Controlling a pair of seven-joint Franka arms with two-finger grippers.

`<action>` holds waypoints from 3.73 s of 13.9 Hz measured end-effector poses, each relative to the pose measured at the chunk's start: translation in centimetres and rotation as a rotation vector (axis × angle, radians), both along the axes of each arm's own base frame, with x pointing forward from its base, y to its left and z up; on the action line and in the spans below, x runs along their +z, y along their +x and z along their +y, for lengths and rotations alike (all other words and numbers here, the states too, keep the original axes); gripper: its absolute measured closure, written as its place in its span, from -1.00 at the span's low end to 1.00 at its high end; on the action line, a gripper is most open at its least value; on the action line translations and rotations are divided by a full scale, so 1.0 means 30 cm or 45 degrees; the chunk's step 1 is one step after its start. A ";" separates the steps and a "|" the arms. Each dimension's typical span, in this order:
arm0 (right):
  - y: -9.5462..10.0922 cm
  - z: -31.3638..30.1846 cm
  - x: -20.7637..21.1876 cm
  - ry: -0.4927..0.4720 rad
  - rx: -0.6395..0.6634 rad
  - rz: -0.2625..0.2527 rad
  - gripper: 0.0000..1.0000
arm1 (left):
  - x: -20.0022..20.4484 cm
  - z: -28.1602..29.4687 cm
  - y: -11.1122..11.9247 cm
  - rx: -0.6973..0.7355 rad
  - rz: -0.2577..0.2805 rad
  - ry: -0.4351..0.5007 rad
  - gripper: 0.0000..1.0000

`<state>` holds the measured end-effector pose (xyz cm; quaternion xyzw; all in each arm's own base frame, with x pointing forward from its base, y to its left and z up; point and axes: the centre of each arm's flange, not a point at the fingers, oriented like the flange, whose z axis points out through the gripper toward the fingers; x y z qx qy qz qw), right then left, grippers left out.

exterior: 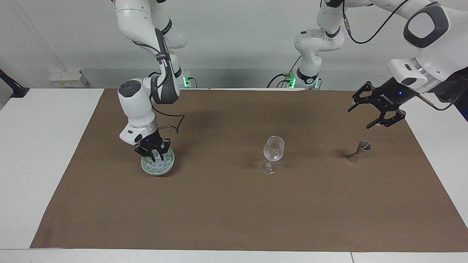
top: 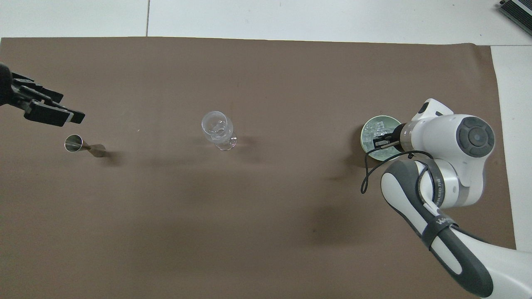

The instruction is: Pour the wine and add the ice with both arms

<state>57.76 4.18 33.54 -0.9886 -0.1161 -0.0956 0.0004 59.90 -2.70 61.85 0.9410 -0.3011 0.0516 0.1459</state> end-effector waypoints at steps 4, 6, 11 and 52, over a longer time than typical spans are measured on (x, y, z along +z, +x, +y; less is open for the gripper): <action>0.002 0.001 0.002 0.000 0.000 -0.002 0.56 | 0.049 0.024 -0.035 0.408 0.046 0.230 -0.87; 0.008 0.001 0.013 0.001 0.000 -0.009 0.56 | 0.048 0.024 -0.045 0.569 0.081 0.296 -0.95; 0.039 0.019 0.117 0.013 -0.048 0.009 0.56 | 0.053 0.034 -0.074 0.708 0.140 0.361 -1.00; -0.016 1.316 0.582 0.623 -0.706 -0.026 0.56 | 0.072 0.006 -0.063 0.657 0.065 0.380 -1.00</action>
